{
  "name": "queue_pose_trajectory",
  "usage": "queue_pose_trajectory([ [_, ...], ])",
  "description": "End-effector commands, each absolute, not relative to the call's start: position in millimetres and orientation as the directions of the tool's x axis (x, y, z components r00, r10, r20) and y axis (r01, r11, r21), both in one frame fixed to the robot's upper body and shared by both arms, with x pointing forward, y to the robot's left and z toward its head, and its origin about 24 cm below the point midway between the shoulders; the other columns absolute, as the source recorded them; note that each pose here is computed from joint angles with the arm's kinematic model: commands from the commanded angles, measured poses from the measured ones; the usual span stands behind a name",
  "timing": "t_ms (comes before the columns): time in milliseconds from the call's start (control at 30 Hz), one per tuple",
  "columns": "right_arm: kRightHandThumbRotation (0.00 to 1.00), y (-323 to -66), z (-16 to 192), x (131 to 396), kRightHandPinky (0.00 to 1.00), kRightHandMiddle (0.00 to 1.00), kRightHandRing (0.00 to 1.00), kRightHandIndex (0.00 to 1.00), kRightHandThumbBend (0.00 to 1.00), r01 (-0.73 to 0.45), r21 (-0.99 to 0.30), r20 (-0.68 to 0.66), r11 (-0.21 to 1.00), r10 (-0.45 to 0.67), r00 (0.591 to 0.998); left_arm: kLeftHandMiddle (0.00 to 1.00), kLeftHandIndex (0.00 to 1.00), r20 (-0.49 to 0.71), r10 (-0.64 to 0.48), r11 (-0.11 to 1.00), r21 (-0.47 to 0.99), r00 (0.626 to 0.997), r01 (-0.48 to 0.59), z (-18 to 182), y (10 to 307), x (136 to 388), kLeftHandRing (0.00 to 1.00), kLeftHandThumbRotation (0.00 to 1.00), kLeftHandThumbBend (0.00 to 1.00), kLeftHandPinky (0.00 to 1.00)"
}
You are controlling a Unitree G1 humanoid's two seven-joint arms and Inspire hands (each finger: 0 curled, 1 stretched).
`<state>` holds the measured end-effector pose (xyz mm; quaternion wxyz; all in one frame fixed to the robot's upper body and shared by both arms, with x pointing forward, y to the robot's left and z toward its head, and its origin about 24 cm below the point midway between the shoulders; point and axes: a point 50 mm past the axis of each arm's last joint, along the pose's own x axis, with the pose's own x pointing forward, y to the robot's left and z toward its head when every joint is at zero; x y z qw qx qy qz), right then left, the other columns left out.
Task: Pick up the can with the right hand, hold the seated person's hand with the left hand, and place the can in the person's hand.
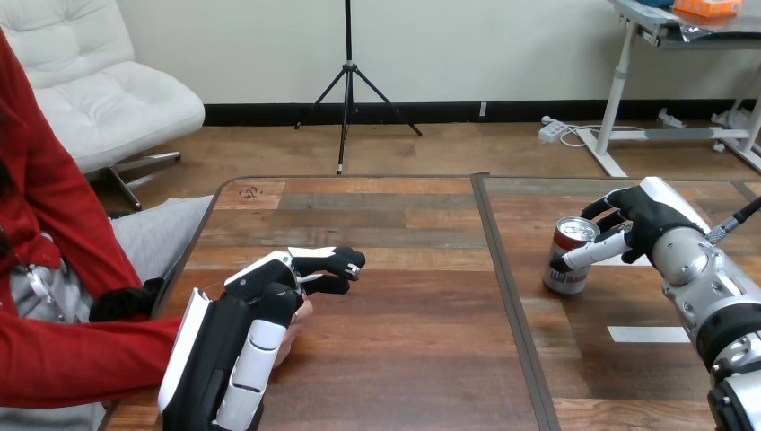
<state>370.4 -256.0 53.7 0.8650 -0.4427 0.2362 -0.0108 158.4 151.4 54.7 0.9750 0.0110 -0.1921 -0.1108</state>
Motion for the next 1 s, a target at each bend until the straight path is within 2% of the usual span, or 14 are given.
queue_pose_trajectory([
  [0,0.12,-246.2,70.2,381.3,0.67,0.76,0.76,0.73,0.93,-0.162,-0.789,-0.337,0.592,-0.198,0.921,0.68,0.57,0.440,-0.210,0.977,0.067,0.873,0.201,64.6,149.9,165.2,0.77,1.00,0.59,0.68],
  [600,0.17,-245.1,69.9,381.4,0.66,0.78,0.76,0.76,0.98,-0.183,-0.795,-0.347,0.578,-0.188,0.919,0.68,0.56,0.436,-0.207,0.978,0.063,0.876,0.199,64.3,149.4,164.6,0.77,1.00,0.59,0.69],
  [967,0.20,-243.3,68.4,381.3,0.69,0.84,0.81,0.80,0.99,-0.196,-0.785,-0.362,0.588,-0.177,0.915,0.68,0.56,0.439,-0.207,0.978,0.063,0.874,0.200,63.9,149.7,164.0,0.76,1.00,0.59,0.68],
])
